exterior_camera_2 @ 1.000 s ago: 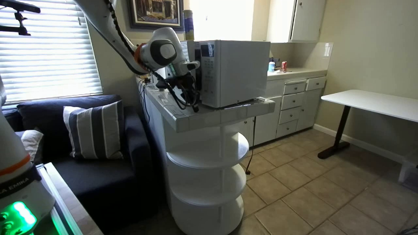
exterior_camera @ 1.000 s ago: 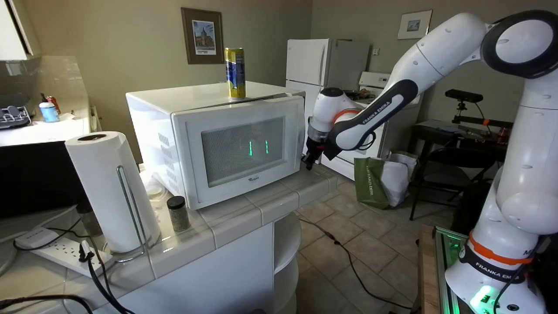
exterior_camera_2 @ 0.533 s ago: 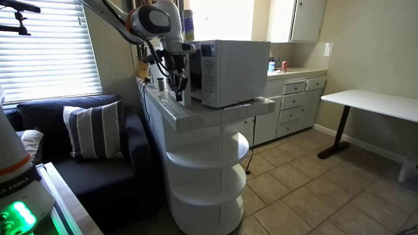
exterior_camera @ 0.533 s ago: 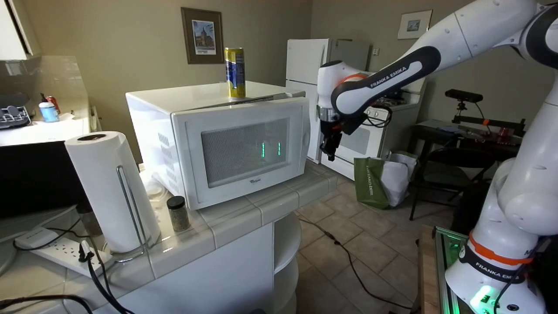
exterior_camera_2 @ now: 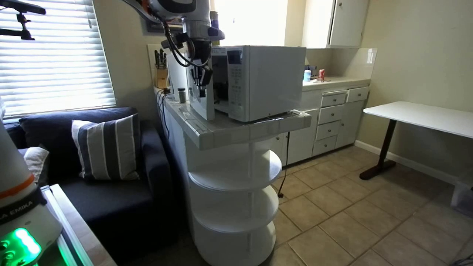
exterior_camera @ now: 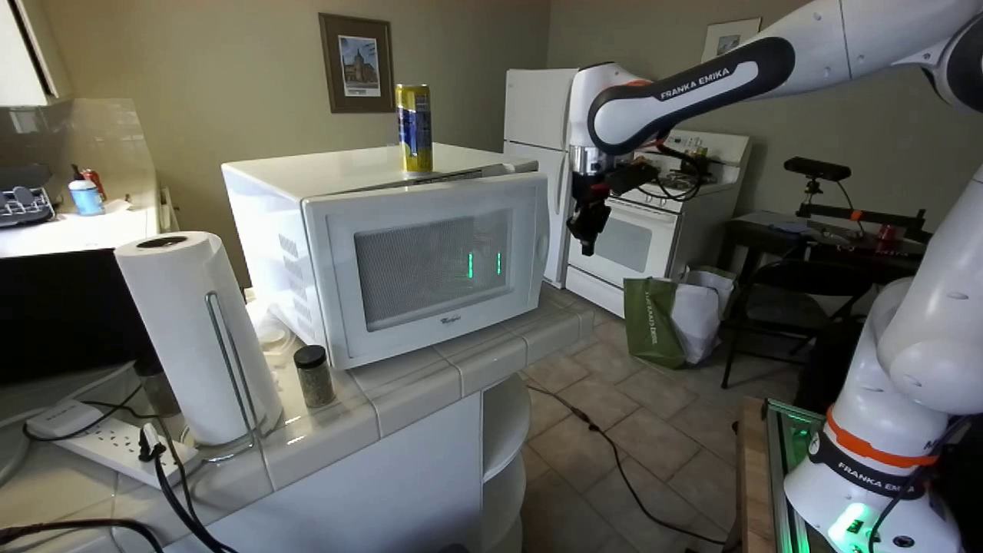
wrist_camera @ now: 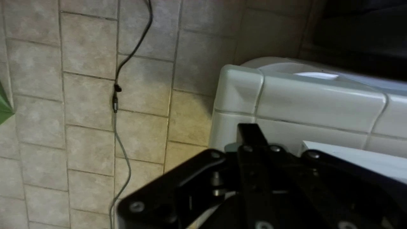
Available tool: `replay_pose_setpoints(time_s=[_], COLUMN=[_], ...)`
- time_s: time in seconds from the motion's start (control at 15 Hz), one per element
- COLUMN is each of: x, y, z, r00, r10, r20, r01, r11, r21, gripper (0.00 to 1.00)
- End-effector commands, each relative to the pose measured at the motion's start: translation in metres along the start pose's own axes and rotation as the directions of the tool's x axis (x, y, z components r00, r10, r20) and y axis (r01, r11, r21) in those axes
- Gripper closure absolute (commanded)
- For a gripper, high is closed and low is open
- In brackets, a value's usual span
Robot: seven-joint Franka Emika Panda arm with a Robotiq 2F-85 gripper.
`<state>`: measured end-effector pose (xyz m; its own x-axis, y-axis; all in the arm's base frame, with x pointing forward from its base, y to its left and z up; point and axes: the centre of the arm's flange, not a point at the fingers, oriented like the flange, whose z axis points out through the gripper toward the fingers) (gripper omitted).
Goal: Open the microwave door
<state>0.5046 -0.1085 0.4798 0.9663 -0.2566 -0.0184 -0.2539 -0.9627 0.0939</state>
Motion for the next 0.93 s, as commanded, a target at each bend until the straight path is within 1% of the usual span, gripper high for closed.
replay_pose_setpoints(time_s=[0.0, 0.2, 0.33, 0.6, 0.67, 0.8, 0.87], x=[0.017, 0.027, 0.031, 0.037, 0.038, 0.041, 0.044], y=[0.019, 0.040, 0.049, 0.049, 0.048, 0.049, 0.050], z=[-0.010, -0.008, -0.005, 0.003, 0.005, 0.005, 0.004], r00=[0.992, 0.978, 0.968, 0.944, 0.940, 0.928, 0.921], r10=[0.115, 0.199, 0.243, 0.314, 0.326, 0.366, 0.387], r20=[0.044, 0.057, 0.064, 0.103, 0.100, 0.070, 0.045], r01=[-0.120, -0.207, -0.251, -0.322, -0.328, -0.335, -0.332], r11=[0.981, 0.947, 0.914, 0.809, 0.782, 0.736, 0.721], r21=[0.150, 0.244, 0.319, 0.492, 0.530, 0.589, 0.608], gripper=[1.00, 1.00, 1.00, 1.00, 1.00, 1.00, 1.00])
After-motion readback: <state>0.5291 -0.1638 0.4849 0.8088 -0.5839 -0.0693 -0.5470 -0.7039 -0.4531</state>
